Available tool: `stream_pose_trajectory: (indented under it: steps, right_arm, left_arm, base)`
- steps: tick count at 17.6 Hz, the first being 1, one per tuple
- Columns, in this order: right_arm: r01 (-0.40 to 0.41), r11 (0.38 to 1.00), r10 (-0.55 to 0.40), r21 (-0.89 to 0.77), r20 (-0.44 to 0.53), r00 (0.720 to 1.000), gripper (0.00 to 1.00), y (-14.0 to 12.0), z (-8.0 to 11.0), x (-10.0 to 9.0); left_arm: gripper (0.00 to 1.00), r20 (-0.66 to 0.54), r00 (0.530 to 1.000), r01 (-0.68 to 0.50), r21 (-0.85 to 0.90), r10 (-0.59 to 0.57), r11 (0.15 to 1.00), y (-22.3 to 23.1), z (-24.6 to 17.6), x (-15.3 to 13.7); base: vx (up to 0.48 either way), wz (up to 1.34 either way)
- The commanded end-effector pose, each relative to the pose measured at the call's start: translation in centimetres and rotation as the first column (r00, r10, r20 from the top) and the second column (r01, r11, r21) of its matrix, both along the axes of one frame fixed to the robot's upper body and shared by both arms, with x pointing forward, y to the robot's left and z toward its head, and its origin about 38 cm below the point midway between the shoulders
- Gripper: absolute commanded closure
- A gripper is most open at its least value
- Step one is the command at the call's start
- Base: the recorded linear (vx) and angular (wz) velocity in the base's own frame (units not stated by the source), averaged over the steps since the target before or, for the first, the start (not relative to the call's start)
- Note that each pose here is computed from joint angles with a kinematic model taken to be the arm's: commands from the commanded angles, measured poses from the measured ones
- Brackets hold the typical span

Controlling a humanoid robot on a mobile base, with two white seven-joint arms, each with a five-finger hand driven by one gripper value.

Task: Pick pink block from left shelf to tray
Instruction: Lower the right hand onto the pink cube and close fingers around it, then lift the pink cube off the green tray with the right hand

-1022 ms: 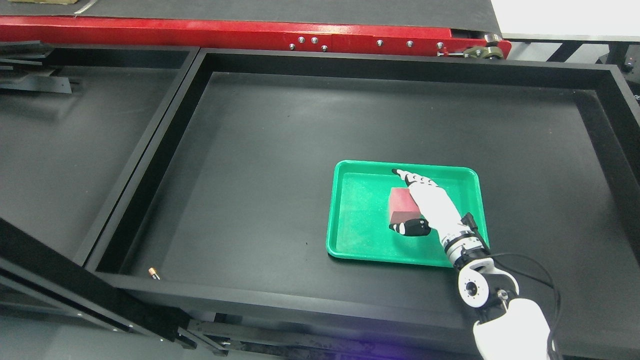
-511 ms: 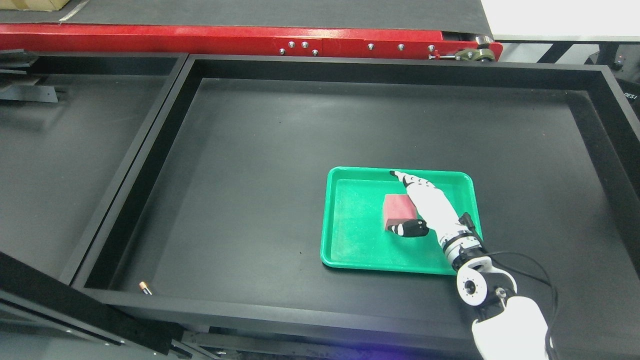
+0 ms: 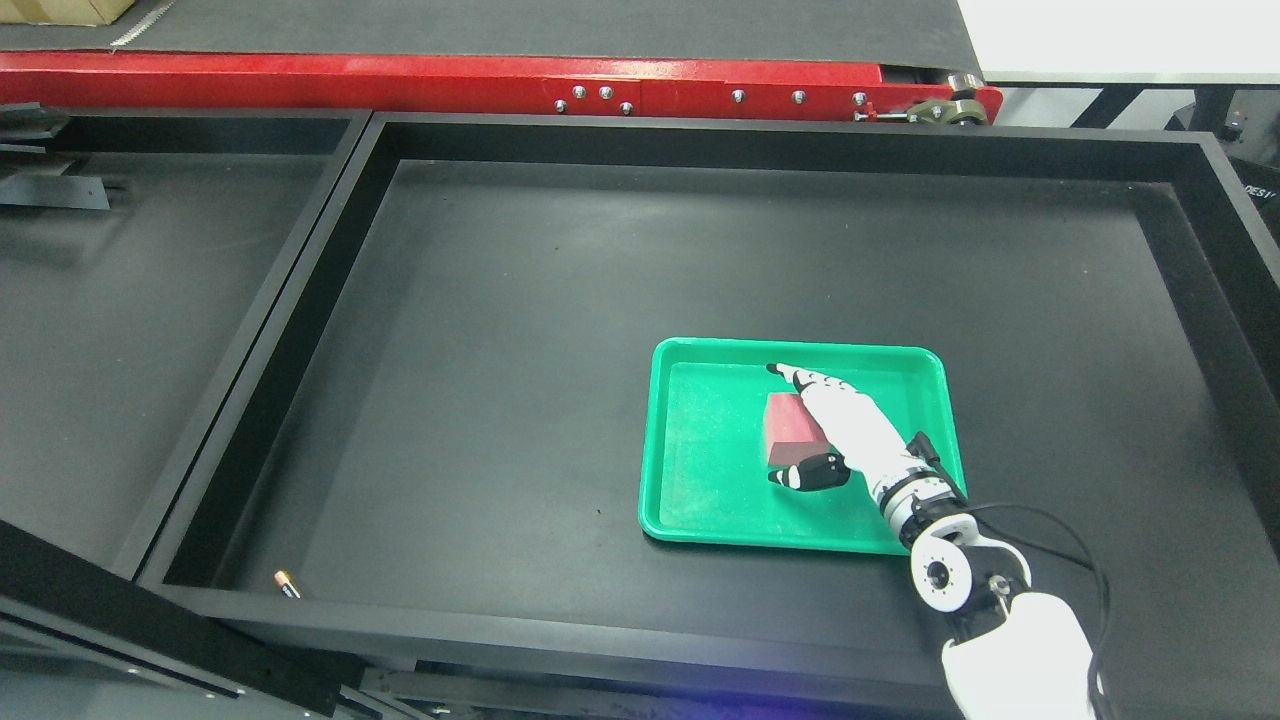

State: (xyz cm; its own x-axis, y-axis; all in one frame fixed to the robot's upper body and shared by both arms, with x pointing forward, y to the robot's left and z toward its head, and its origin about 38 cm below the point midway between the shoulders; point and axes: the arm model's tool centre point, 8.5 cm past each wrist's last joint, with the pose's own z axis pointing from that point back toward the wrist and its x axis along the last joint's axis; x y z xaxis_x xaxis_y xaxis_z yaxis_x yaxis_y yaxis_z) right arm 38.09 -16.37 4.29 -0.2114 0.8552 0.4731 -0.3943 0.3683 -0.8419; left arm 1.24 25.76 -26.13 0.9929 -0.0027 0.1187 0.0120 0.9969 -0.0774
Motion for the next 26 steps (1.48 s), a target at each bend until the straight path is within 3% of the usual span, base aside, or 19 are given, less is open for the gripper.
stream_pose_trajectory:
  steps: [1,3,6,14,19,21,26]
  right_arm:
    - [-0.004,1.0,0.004,-0.019,-0.015,1.0,0.03,-0.5,-0.5,-0.1]
    - [-0.011,1.0,0.01,-0.02,-0.035,0.999,0.05,-0.4,-0.9,-0.4]
    - [-0.011,1.0,0.01,-0.021,-0.04,0.999,0.21,-0.5,-1.1,-0.5]
    - [-0.047,0.999,0.047,0.02,0.013,0.999,0.95,-0.3,-0.5,-0.4]
    - [0.014,0.995,-0.034,0.095,0.208,0.977,0.97,-2.4,1.7,0.2]
    - [0.012,0.982,-0.078,0.186,0.349,0.934,0.97,-4.2,3.9,0.0]
    - [-0.038,0.924,-0.178,0.38,0.516,0.838,0.95,-6.1,6.4,-2.0]
  left_arm:
    - [0.0,-0.003,1.0,0.0,0.015,0.0,1.0,1.0,0.0,-0.7]
    - [0.0,-0.003,1.0,0.0,0.015,0.0,1.0,1.0,0.0,-0.7]
    - [0.0,-0.003,1.0,0.0,0.015,0.0,1.0,1.0,0.0,-0.7]
    - [0.0,-0.003,1.0,0.0,0.015,0.0,1.0,1.0,0.0,-0.7]
    - [0.0,-0.003,1.0,0.0,0.015,0.0,1.0,1.0,0.0,-0.7]
    - [0.0,-0.003,1.0,0.0,0.015,0.0,1.0,1.0,0.0,-0.7]
    - [0.0,-0.002,1.0,0.0,0.015,0.0,1.0,1.0,0.1,-0.7]
  base:
    - [0.0,0.0]
    - [0.0,0.0]
    - [0.0,0.0]
    - [0.0,0.0]
    - [0.0,0.0]
    - [0.0,0.0]
    - [0.0,0.0]
